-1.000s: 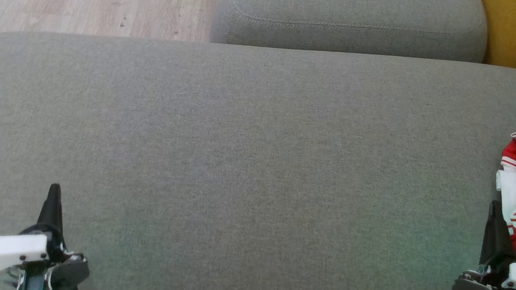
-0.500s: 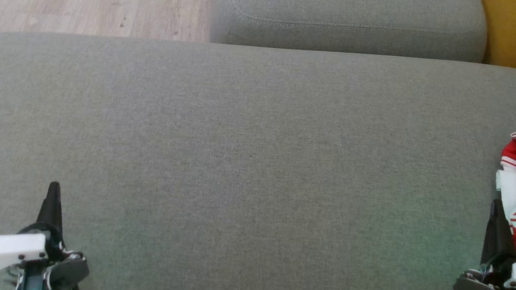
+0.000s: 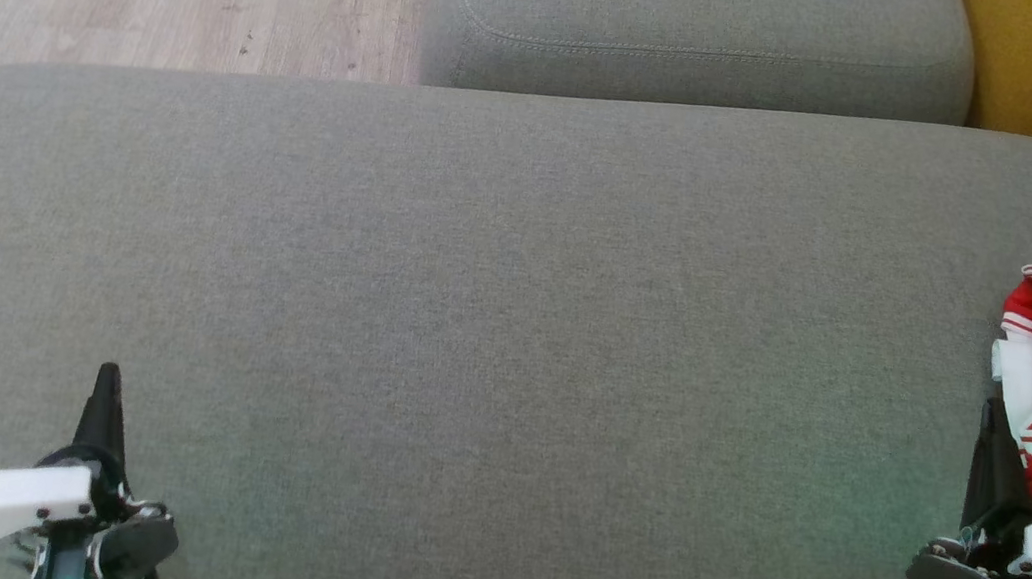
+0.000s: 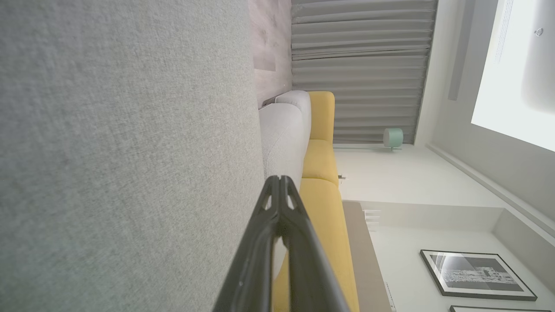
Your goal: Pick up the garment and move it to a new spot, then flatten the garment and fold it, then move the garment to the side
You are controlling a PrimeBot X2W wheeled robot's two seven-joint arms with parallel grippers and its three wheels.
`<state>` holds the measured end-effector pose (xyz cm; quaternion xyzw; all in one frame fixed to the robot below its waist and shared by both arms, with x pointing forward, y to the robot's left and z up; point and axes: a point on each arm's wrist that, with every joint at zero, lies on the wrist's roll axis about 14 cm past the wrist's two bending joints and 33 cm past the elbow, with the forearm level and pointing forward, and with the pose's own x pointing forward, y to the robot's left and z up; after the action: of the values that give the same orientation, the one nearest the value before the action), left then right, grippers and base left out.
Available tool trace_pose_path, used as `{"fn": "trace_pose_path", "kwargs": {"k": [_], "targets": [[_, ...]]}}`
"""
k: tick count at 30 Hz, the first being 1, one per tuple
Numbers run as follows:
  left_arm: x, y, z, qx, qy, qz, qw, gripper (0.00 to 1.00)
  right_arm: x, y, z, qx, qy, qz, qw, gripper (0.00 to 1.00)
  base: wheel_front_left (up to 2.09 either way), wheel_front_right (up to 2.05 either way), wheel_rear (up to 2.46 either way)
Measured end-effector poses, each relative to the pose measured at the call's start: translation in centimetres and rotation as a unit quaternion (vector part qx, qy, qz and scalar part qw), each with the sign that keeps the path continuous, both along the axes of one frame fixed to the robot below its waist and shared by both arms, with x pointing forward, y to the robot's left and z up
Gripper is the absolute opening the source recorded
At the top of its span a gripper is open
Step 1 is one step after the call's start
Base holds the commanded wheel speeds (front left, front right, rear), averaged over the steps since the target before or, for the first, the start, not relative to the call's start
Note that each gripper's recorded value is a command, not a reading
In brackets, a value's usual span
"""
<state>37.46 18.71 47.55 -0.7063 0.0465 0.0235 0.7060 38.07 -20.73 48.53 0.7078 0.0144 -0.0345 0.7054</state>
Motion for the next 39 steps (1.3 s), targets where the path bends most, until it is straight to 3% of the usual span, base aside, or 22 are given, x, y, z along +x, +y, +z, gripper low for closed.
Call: {"fn": "trace_pose_path", "kwargs": {"k": [39], "targets": [[0.00,0.00,0.00,0.000,0.000,0.000,1.000,0.00,0.00,0.00,0.01,0.000,0.000,0.000,1.000,0.00,0.00,0.00,0.00]]}}
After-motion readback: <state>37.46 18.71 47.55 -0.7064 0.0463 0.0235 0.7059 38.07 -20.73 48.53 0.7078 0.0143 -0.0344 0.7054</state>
